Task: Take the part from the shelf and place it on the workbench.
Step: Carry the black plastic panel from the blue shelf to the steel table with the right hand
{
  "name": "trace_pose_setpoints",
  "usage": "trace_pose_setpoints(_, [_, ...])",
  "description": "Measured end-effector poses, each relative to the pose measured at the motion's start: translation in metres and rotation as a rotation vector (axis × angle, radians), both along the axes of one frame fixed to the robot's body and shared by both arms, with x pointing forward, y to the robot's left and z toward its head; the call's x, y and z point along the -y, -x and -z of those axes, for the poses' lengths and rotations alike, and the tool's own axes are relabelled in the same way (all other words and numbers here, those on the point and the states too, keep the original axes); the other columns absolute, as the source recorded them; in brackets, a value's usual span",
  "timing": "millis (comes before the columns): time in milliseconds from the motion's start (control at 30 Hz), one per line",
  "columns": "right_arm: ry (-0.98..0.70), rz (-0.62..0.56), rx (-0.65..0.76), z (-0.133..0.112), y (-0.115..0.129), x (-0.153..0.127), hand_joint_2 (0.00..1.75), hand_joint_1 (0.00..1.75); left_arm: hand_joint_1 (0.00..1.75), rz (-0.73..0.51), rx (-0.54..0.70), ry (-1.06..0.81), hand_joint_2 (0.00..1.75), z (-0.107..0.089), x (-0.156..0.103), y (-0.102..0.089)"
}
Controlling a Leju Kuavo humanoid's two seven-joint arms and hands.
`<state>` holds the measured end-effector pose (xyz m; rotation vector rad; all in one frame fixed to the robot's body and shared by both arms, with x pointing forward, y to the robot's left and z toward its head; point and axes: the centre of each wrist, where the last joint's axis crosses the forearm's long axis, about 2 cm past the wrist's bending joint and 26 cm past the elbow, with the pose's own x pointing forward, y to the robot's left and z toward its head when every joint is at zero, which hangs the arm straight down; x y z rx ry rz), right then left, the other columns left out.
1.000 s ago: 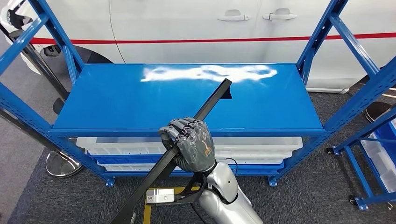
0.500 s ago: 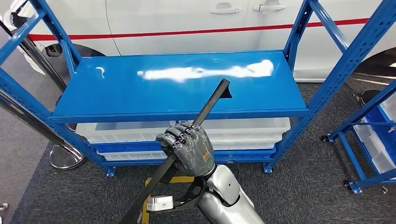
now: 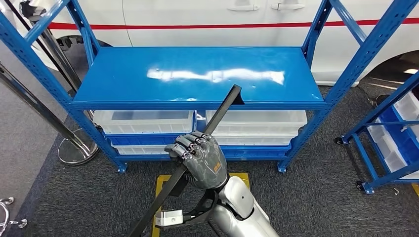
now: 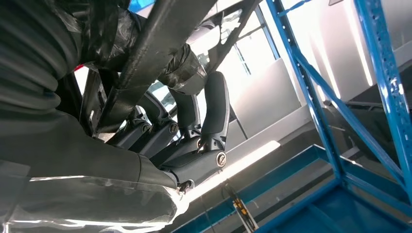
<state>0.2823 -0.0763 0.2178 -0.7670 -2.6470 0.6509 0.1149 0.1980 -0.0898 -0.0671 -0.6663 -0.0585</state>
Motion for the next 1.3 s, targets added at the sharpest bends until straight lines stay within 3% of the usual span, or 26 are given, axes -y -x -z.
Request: trace_pose_setpoints(1300, [0.008,0.025,0.007,0.0007,0.0001,0.0034,1.75,1.75,0.0,0.016,0.018,-0.01,1.75,-0.002,0.0013,-0.0065])
